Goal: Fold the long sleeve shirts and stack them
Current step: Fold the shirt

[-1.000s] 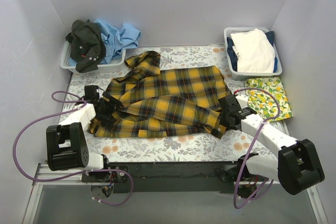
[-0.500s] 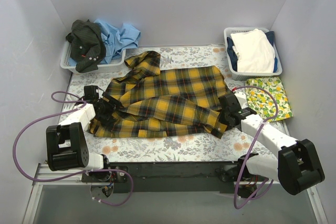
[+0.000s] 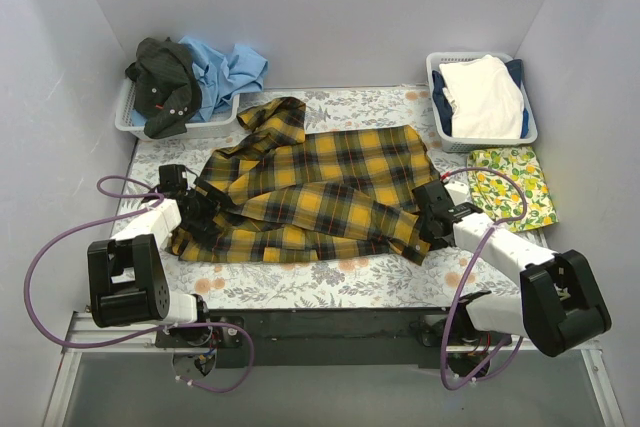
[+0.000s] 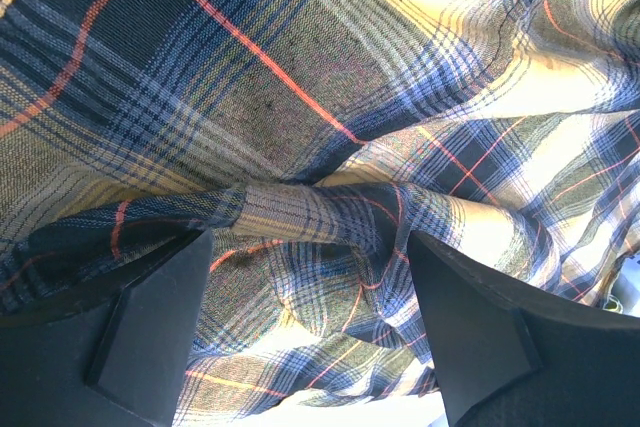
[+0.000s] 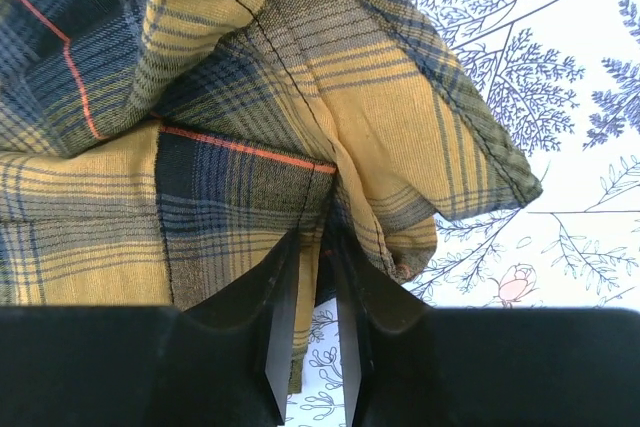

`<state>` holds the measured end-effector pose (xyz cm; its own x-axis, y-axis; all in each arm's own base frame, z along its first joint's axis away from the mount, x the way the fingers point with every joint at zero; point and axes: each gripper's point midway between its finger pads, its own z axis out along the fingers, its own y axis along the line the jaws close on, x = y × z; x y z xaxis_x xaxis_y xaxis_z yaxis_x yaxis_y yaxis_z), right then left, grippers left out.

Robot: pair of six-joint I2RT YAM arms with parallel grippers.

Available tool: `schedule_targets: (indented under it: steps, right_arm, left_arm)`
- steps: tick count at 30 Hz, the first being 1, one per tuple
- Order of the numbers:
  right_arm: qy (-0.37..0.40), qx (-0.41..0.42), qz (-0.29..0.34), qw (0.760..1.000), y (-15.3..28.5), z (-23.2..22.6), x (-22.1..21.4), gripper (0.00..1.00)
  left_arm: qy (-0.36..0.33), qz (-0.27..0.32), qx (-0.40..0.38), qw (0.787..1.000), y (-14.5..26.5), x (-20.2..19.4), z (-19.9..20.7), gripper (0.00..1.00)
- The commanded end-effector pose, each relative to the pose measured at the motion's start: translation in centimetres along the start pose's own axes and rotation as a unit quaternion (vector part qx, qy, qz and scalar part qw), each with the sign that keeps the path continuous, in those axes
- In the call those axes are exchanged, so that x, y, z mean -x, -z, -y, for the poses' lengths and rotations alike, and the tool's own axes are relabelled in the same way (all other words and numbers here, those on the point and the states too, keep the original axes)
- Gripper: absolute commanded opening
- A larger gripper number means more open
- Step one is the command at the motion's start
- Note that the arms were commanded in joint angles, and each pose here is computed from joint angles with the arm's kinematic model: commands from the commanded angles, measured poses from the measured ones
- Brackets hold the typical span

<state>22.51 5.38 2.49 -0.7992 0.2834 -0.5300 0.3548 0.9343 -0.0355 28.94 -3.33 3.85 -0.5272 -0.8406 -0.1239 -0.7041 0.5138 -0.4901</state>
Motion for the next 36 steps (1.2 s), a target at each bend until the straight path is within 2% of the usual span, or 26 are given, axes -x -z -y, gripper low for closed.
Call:
schedule_targets:
  steps: [1,6,7,8,9,11,18,31,36]
  right_arm:
    - [0.001,-0.008,-0.004,1.000,-0.3,0.0,-0.1,0.30]
    - [-0.005,0.021,-0.021,1.000,-0.9,-0.9,-1.3,0.29]
    - [-0.007,0.021,-0.022,1.000,-0.9,-0.9,-1.4,0.25]
    - [-0.008,0.021,-0.023,0.999,-0.9,-0.9,-1.5,0.14]
    - [-0.008,0.021,-0.022,1.000,-0.8,-0.8,-1.5,0.08]
    - [-0.010,0.021,-0.019,1.000,-0.6,-0.8,-1.3,0.01]
    - [-0.017,0.019,0.000,1.000,0.8,-0.5,0.3,0.01]
    - [-0.017,0.051,0.152,0.987,7.7,-0.9,9.7,0.01]
    - [0.010,0.064,0.123,0.990,7.0,-2.2,9.3,0.01]
  left_arm:
    - [-0.005,0.003,0.001,1.000,0.5,0.0,-0.5,0.79]
    - [-0.006,0.004,0.001,1.000,0.6,0.1,-0.3,0.79]
    - [-0.005,0.004,0.002,1.000,0.6,0.2,-0.4,0.79]
    - [-0.006,0.003,0.002,1.000,0.6,0.1,-0.4,0.79]
    - [-0.007,0.004,0.002,1.000,0.6,0.1,-0.4,0.79]
    - [-0.006,0.003,0.003,1.000,0.6,0.1,-0.5,0.79]
    - [-0.003,0.006,0.006,1.000,0.7,0.1,-0.7,0.79]
    - [-0.001,0.009,0.011,1.000,0.6,0.2,-1.1,0.79]
    - [0.000,0.009,0.008,1.000,0.7,0.3,-0.9,0.79]
